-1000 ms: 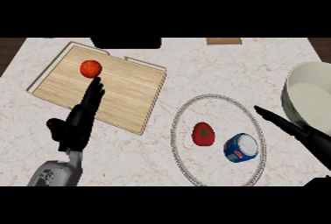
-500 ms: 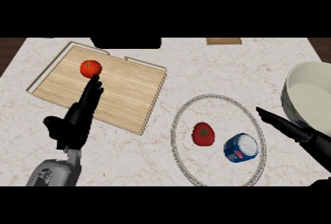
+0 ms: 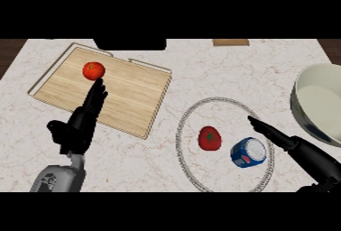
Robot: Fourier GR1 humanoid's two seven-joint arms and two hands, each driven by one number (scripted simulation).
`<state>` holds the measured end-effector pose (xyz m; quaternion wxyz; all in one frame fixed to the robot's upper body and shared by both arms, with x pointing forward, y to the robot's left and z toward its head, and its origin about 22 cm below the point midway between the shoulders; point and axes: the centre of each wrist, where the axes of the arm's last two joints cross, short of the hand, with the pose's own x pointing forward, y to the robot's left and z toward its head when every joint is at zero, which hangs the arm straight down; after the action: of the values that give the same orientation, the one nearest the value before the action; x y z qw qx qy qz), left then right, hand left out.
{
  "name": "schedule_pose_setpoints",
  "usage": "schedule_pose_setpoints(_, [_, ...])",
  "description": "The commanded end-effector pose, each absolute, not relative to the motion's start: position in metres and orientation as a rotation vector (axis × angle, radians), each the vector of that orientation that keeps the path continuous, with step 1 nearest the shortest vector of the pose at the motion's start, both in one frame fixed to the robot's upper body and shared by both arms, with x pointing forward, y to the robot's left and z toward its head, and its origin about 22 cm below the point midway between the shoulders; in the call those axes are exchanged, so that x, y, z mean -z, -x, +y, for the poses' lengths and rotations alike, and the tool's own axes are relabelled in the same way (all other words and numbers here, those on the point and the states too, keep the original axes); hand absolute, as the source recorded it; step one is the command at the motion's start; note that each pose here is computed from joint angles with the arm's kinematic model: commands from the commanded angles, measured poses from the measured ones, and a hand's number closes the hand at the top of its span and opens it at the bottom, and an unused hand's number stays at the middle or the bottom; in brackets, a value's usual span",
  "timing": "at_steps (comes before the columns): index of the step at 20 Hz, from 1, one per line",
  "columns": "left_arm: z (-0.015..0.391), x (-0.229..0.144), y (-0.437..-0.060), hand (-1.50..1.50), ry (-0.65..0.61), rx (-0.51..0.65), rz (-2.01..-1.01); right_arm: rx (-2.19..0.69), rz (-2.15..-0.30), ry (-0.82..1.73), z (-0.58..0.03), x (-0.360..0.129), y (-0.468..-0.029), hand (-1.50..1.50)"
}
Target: Pick the can from the placemat and place it in the bowl
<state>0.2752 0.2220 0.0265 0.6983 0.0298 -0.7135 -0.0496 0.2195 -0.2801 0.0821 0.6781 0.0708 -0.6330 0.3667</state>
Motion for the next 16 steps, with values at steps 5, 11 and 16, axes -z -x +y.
schedule_pose_setpoints(5, [0.232, -0.036, -0.282, 0.0, -0.06, 0.12, -1.579, -0.81, -1.41, -0.175, -0.285, -0.059, -0.229, -1.5])
schedule_pose_setpoints(11, [0.217, -0.02, -0.283, 0.0, -0.07, 0.112, -1.594, -0.904, -1.373, 0.046, -0.273, -0.038, -0.244, -1.5])
schedule_pose_setpoints(16, [0.211, -0.041, -0.263, 0.0, -0.062, 0.111, -1.596, -0.971, -1.355, 0.037, -0.277, -0.025, -0.248, -1.5])
